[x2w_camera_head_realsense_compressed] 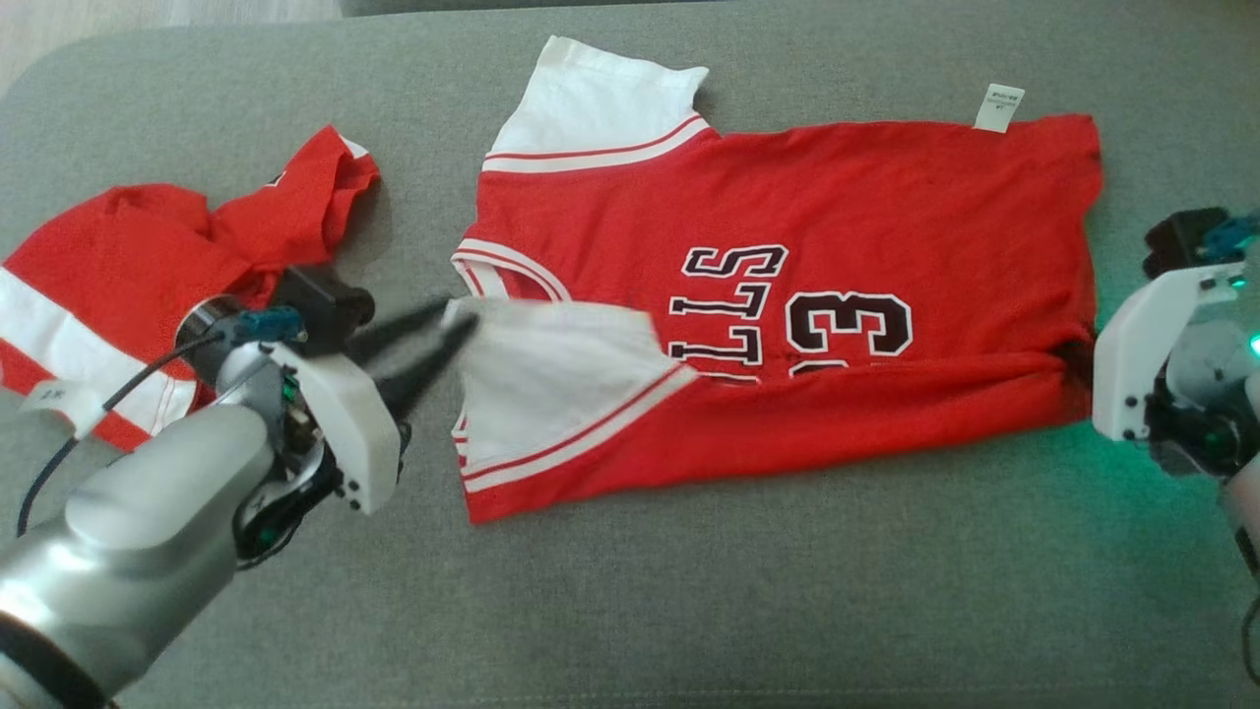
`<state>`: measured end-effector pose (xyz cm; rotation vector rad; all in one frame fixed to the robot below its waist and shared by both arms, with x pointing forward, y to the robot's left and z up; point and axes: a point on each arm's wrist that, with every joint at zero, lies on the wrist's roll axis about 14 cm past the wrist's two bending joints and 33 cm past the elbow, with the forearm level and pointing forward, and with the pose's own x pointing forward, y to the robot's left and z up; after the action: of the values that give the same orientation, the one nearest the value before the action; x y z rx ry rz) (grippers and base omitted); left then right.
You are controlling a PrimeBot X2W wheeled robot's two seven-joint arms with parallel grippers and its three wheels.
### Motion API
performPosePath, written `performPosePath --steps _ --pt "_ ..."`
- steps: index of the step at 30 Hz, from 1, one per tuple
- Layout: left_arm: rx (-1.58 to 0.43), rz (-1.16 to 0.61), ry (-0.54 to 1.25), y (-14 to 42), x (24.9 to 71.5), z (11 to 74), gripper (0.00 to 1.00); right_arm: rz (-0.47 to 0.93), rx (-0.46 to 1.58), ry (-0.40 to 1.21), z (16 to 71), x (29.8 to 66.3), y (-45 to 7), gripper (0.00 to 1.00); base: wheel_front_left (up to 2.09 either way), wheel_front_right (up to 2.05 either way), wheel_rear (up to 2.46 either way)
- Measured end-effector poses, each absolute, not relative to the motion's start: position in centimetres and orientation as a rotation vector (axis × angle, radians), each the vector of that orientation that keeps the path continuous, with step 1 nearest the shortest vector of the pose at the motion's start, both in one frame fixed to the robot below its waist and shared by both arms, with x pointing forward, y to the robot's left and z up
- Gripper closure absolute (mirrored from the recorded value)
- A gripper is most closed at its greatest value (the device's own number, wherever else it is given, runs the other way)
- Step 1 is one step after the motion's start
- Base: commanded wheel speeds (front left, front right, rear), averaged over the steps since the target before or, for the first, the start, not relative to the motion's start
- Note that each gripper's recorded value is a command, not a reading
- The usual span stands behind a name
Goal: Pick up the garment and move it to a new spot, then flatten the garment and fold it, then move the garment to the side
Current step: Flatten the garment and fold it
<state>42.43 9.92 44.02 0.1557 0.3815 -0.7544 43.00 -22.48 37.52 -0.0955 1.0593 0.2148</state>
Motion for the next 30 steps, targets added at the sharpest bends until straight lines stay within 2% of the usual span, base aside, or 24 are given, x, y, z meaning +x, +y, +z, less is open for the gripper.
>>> performPosePath --steps 4,7,8,11,14,18,23,30 --pt "0.129 -0.660 0.305 10.6 44.2 45.3 0.00 0.187 -0.044 0.931 38.7 44.6 -22.5 0.00 0.00 0.00 0.00" --pt "0.056 -0.532 0.197 11.4 46.2 48.4 0.00 0.158 0.040 0.709 41.8 47.0 -22.3 0.00 0.00 0.00 0.00" --pt "0.056 -0.532 0.197 11.4 46.2 48.4 0.00 0.158 0.040 0.709 41.8 47.0 -22.3 0.00 0.00 0.00 0.00" --pt "-0.023 -0.432 0.112 12.2 47.0 51.1 0.00 0.152 0.072 0.527 44.8 48.2 -22.0 0.00 0.00 0.00 0.00" --pt "-0.123 -0.360 0.020 12.4 46.4 53.7 0.00 0.148 0.098 0.367 47.3 48.5 -21.7 0.00 0.00 0.00 0.00" --pt "-0.207 -0.298 -0.027 12.6 43.8 54.1 0.00 0.142 0.105 0.239 48.6 46.8 -21.3 0.00 0.00 0.00 0.00" --pt "-0.278 -0.256 -0.027 12.3 40.3 52.9 0.00 0.114 0.086 0.181 48.6 44.2 -21.4 0.00 0.00 0.00 0.00" --pt "-0.249 -0.271 -0.038 12.1 38.9 52.4 0.00 0.051 0.073 0.305 45.8 41.0 -22.6 0.00 0.00 0.00 0.00"
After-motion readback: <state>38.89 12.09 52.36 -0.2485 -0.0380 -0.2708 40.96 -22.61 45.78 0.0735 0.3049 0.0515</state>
